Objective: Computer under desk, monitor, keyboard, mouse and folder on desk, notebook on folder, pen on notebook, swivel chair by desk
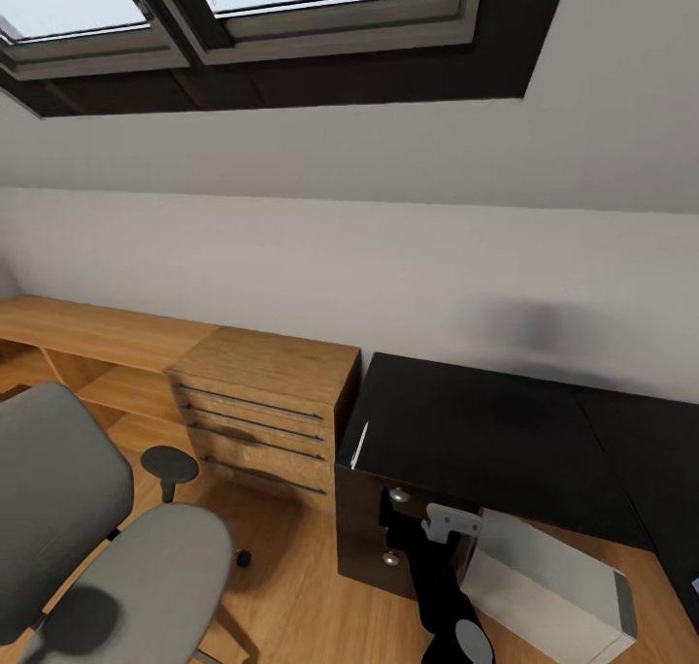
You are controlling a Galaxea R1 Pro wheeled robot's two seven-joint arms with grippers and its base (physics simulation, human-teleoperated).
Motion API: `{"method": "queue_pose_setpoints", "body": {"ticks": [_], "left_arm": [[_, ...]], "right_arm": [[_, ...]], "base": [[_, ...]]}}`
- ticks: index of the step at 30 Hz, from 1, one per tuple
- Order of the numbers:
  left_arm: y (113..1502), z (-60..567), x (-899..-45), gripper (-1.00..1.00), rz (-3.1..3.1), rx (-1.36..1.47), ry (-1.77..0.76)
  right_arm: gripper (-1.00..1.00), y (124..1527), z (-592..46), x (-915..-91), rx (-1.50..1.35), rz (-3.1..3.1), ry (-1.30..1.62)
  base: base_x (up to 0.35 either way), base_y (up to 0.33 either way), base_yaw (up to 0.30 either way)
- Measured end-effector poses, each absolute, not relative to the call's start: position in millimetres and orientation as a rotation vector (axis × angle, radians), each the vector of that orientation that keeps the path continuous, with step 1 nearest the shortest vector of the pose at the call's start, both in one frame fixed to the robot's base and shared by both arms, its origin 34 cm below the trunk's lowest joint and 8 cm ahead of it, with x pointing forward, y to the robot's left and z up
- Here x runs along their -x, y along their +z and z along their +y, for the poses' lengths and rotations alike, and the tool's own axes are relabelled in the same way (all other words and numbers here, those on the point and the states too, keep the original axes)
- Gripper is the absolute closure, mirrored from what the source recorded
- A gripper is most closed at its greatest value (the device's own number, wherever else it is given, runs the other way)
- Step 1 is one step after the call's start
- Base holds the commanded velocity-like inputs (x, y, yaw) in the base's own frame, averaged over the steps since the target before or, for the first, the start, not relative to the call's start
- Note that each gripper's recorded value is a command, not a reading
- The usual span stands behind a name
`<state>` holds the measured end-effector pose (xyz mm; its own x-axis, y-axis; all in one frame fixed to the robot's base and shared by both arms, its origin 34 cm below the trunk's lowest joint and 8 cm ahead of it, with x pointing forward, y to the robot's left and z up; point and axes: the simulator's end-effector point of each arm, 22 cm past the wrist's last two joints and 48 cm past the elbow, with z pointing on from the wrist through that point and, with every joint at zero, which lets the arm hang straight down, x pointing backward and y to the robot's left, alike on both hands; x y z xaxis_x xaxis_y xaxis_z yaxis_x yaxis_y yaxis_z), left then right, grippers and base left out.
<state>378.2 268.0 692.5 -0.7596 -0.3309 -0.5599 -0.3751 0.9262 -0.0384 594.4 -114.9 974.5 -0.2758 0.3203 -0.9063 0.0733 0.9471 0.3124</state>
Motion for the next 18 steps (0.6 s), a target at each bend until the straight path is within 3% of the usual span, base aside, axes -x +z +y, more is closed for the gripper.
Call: {"method": "queue_pose_setpoints", "body": {"ticks": [18], "left_arm": [[693, 271, -379, -1.0, 2.494, 0.504, 0.103]], "right_arm": [[-1.0, 965, -93, -595, -0.368, 1.836, 0.284]], "base": [[0.0, 0.0, 0.0]]}}
